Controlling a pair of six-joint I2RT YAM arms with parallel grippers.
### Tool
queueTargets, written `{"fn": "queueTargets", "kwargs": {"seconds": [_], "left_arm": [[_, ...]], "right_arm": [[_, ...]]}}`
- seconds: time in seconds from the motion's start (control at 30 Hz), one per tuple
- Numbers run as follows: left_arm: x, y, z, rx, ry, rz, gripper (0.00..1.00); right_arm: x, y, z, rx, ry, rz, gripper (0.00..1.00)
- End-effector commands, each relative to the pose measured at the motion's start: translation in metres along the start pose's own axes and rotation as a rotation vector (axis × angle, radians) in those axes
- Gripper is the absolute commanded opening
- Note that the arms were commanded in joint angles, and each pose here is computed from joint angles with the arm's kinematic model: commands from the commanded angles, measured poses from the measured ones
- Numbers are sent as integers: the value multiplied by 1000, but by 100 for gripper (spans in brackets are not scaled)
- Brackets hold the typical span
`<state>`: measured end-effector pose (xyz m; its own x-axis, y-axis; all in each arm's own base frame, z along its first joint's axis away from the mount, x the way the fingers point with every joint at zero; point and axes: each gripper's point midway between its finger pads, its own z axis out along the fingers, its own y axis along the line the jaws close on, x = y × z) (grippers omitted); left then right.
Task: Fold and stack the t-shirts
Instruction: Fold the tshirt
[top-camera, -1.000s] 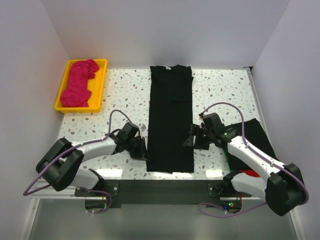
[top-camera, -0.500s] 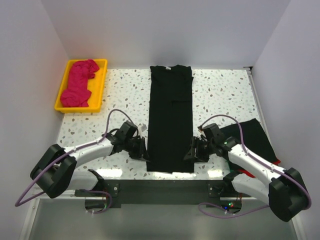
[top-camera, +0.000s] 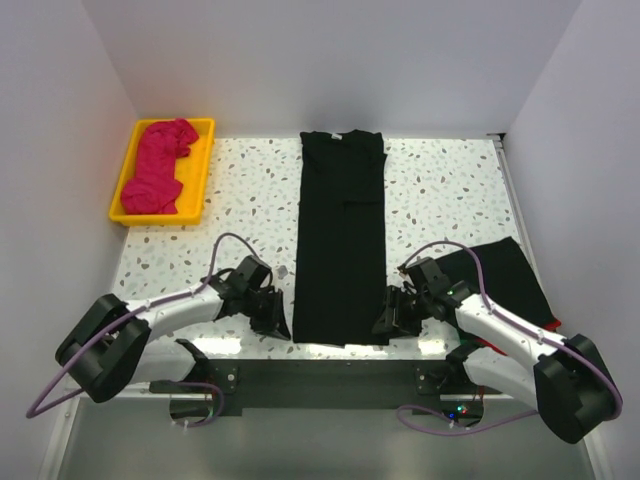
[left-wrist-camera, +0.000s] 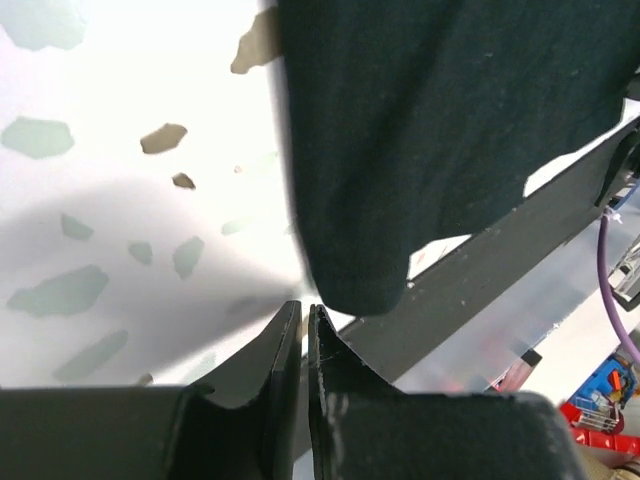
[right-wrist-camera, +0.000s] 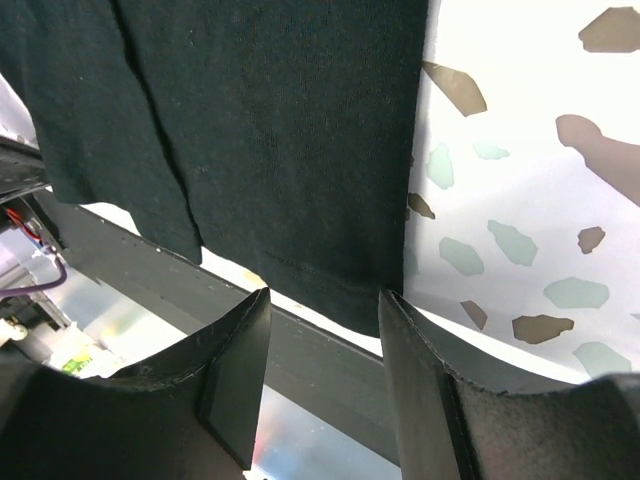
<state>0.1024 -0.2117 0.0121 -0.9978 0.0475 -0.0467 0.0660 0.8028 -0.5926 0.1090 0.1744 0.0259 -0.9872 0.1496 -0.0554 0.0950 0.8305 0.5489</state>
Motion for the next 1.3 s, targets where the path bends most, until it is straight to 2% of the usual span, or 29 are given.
{"fn": "queueTargets", "kwargs": {"seconds": [0.0,0.13,0.2,0.3,0.6,0.7,0.87,0.97,1.13,1.27], "left_arm": [[-10,-16,-17,-1,-23,47,12],[-34,-48,-40,41,-101,109,14],[-44,-59,-41,72,-128,126,14],[-43,-61,-29,116,-107,116,13],[-6,-21,4,85,-19,48,12],[3,-6,9,41,0,21,11],[3,-2,4,2,-7,25,11],[-4,-13,-4,24,-24,56,11],[-22,-57,-28,145,-76,139,11],[-35,-80,-28,229,-103,173,11]], "right_arm": [[9,-6,-1,13,26,-2,51],[11,-8,-3,20,22,-3,51],[11,-9,-2,19,19,1,51],[11,-9,-3,21,15,4,51],[10,-11,-6,39,5,6,51],[11,-12,-5,42,9,12,51],[12,-14,-6,55,13,5,51],[13,-15,-8,64,16,7,51],[13,-15,-10,65,12,4,51],[14,-17,-9,69,10,6,51]]}}
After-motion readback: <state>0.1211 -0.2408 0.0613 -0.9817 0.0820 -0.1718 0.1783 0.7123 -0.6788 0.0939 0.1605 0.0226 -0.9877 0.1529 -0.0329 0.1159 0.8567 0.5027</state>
